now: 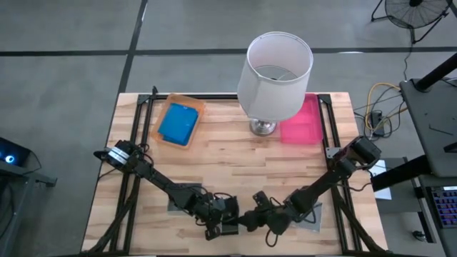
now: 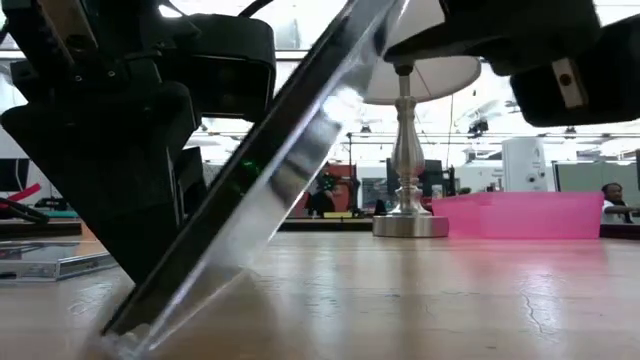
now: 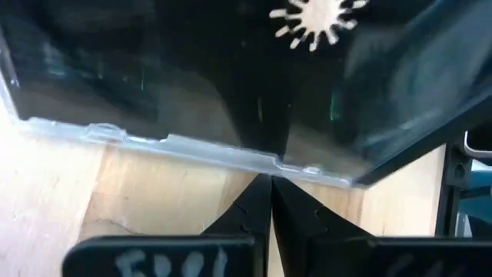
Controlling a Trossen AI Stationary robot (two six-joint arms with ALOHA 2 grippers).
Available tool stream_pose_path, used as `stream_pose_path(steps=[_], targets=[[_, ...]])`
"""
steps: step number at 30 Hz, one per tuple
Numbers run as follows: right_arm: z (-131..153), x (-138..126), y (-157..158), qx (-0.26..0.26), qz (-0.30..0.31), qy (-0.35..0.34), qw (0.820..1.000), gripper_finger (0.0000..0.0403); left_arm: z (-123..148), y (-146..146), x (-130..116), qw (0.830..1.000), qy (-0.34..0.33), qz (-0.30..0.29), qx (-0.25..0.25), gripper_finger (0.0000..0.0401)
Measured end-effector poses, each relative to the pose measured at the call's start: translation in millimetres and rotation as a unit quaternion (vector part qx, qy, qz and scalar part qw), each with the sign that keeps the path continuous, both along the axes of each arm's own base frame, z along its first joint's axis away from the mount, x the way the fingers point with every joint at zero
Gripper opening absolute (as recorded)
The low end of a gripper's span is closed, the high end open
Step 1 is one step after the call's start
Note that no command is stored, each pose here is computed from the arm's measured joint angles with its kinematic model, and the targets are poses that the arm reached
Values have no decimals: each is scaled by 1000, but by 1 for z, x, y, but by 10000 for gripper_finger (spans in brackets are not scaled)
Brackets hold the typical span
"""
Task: Pick & place jewel cases by type
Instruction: Put the middle black cd case into the pink bin
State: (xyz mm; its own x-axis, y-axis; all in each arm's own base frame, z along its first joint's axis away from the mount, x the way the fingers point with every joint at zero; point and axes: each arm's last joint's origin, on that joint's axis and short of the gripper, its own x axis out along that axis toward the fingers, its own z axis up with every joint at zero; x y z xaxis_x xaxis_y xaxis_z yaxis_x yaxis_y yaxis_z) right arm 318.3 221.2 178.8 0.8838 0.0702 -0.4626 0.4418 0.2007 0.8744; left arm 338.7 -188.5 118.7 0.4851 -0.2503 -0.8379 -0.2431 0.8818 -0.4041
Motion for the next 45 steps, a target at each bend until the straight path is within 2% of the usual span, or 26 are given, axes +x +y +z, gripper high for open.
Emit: stream_pose_path(steps=[6,12,18,36,45], targets=[[-4,5,-7,-10,3,5,1000,221,5,1,8,999,-42,14,-10,0],[-1,9,-10,-17,10,-10,1000,221,6,7,12,999,-44,23,-17,0],[-3,8,-10,-17,24,6,1000,214,9,8,12,999,-44,24,-16,0],[-12,2,-11,-19,43,62,997,116,19,7,17,999,-34,25,-9,0],[-14,0,-12,-25,48,78,996,62,25,6,16,1000,-3,21,9,0]])
